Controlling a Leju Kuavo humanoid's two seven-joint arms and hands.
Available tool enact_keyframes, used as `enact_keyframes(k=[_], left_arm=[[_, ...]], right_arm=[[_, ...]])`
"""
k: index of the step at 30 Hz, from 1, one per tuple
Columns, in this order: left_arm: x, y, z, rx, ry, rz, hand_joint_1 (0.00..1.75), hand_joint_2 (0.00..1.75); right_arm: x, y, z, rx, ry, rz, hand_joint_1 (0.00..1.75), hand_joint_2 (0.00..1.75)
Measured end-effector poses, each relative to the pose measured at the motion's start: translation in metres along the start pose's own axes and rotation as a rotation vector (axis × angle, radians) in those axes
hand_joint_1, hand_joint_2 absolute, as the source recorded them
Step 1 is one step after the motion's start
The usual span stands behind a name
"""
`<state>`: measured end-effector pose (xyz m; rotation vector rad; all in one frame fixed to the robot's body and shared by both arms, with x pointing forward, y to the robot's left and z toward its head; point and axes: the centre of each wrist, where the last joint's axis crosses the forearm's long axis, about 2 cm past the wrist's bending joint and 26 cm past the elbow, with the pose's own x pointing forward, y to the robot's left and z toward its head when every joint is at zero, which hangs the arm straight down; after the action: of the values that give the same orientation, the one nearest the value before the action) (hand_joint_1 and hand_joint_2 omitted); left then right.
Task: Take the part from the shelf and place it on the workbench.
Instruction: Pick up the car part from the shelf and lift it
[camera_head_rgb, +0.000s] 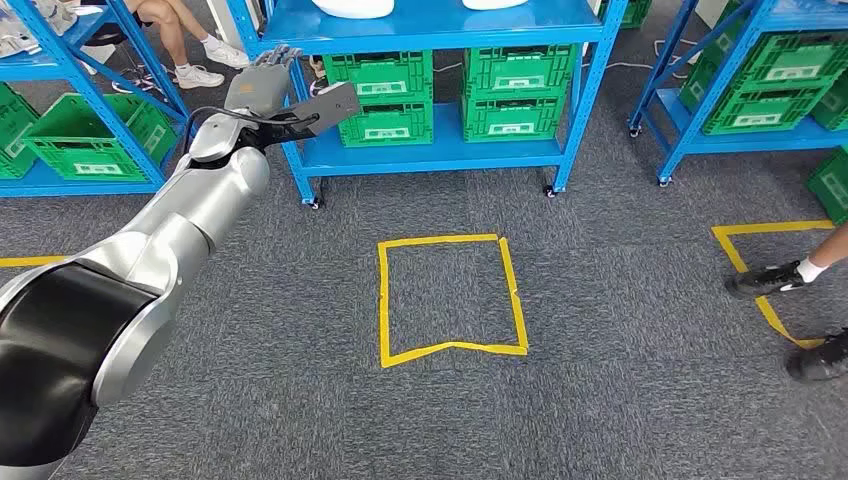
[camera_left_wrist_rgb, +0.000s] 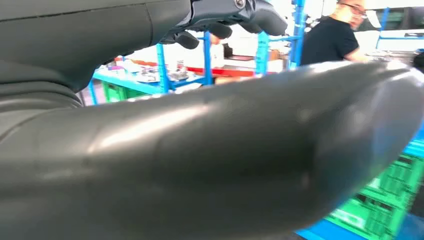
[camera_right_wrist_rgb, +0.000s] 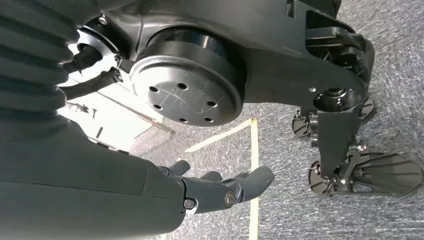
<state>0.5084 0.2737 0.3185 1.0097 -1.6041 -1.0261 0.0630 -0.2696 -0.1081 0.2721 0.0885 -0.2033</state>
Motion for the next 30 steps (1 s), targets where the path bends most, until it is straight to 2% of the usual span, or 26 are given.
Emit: enact_keyframes(k=[11, 19, 30], left_arm=[[-0.013, -0.008, 0.006, -0.020, 0.021, -0.010, 0.00, 0.00], [-0.010, -0.001, 0.003, -0.006, 0.010, -0.018, 0.00, 0.00], [-0.015, -0.007, 0.007, -0.032, 0.027, -0.030, 0.00, 0.00]], right_arm=[[-0.001, 0.000, 0.000, 0.017, -0.005, -0.054, 0.00, 0.00], [-0.001, -0.001, 0.000, 0.033, -0.017, -0.101, 0.00, 0.00], [-0.004, -0.002, -0.001, 0.040, -0.011, -0.135, 0.00, 0.00]])
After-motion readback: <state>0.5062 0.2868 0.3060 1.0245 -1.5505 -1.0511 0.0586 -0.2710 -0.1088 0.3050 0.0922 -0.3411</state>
